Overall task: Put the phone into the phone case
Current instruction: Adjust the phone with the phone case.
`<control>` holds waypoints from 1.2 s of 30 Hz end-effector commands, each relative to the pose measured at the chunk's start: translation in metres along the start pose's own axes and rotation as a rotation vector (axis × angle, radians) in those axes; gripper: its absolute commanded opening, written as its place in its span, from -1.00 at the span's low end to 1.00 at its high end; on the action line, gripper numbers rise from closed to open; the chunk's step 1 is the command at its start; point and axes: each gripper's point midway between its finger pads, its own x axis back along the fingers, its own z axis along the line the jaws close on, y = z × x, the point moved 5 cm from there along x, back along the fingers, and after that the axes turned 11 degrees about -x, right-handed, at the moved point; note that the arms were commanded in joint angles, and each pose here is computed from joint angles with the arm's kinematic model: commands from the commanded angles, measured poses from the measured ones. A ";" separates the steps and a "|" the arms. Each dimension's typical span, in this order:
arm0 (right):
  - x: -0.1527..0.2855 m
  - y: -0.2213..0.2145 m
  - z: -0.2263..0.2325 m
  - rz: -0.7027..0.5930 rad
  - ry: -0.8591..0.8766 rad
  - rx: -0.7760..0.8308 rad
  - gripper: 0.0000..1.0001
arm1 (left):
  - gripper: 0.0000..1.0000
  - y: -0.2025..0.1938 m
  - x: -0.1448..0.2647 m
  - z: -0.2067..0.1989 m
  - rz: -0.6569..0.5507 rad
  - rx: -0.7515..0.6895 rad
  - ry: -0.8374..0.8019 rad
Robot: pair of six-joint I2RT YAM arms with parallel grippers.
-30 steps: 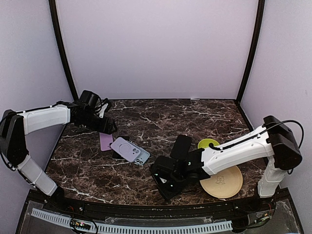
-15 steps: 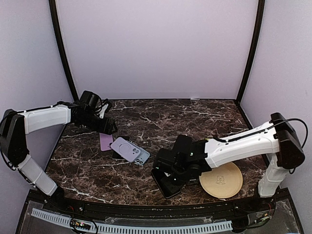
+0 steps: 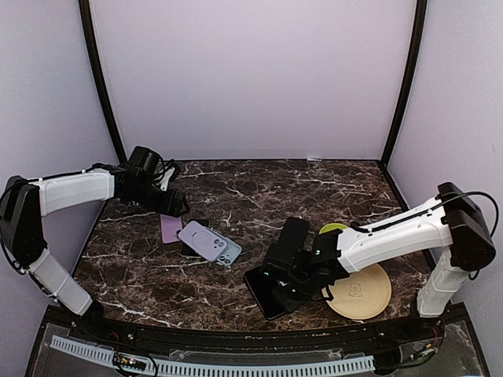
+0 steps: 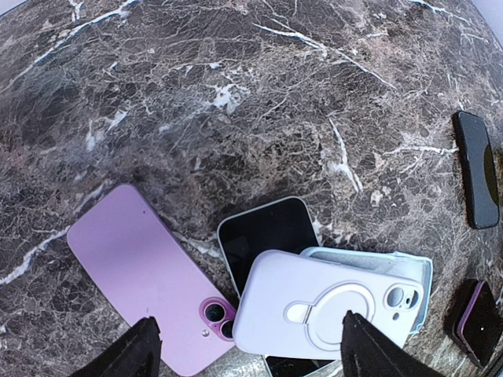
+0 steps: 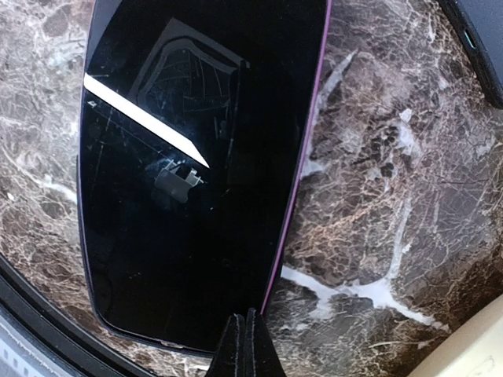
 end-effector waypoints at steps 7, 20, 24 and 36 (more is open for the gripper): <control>-0.029 -0.030 -0.020 0.129 -0.095 0.019 -1.00 | 0.62 -0.005 -0.002 -0.003 0.021 -0.013 -0.011; 0.031 0.042 0.024 -0.097 -0.057 0.002 0.97 | 0.62 -0.004 0.000 -0.004 0.019 -0.015 -0.013; 0.017 0.039 0.029 -0.055 -0.048 -0.022 0.97 | 0.62 -0.004 0.000 -0.004 0.017 -0.015 -0.016; -0.018 0.020 0.024 0.043 -0.108 -0.021 0.97 | 0.62 -0.004 -0.001 -0.004 0.020 -0.014 -0.015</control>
